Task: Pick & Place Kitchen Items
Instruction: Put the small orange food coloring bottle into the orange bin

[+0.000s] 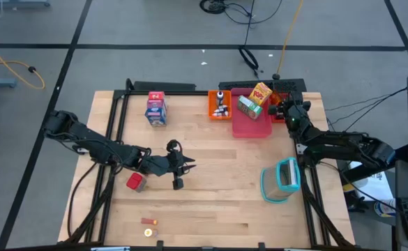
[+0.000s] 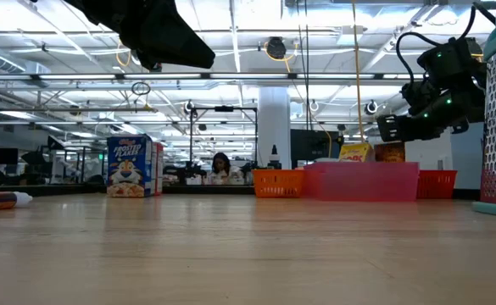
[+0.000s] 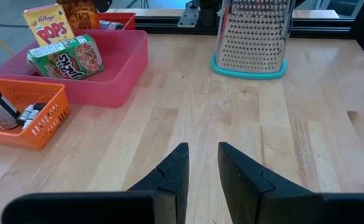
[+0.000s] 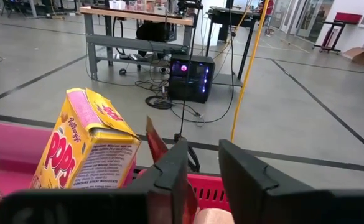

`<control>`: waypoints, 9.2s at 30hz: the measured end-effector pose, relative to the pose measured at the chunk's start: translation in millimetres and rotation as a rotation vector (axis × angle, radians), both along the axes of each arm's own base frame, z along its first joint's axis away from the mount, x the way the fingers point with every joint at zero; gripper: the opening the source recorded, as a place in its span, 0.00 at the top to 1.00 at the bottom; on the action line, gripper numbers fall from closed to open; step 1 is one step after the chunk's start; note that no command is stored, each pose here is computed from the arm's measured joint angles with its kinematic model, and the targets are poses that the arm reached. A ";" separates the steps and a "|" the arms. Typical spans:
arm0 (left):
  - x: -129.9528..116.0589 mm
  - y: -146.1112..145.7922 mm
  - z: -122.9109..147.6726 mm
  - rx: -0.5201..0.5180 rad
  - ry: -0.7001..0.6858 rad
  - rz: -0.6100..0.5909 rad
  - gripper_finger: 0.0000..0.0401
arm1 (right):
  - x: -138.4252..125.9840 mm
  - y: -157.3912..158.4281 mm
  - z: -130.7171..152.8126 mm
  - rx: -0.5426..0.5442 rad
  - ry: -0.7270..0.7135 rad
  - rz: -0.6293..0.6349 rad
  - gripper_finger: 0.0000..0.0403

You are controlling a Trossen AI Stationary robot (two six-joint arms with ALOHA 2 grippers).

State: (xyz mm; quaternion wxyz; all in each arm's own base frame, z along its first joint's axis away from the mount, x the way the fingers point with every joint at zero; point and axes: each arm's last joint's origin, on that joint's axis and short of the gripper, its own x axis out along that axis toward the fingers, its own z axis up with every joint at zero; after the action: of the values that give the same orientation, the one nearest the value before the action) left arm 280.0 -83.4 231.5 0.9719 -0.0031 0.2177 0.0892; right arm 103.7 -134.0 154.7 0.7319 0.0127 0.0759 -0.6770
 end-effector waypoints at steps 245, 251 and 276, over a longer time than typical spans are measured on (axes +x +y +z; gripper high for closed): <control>-4.6 51.1 -3.7 -0.083 -0.132 0.036 0.86 | 70.8 112.8 18.1 0.001 -0.238 1.473 0.58; -3.9 57.4 -3.7 -0.080 -0.133 0.056 0.85 | 71.2 112.9 24.6 -0.032 -0.295 1.477 0.58; -3.1 57.7 -1.6 -0.046 -0.148 0.033 0.84 | 166.4 108.6 55.0 -0.020 -0.261 1.631 0.58</control>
State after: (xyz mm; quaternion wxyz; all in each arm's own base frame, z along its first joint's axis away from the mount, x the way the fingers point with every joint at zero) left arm 276.8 -25.7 229.9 0.9835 -0.0356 0.1470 0.0995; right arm 270.0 -25.3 209.7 0.9965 0.0255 -0.0303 0.0731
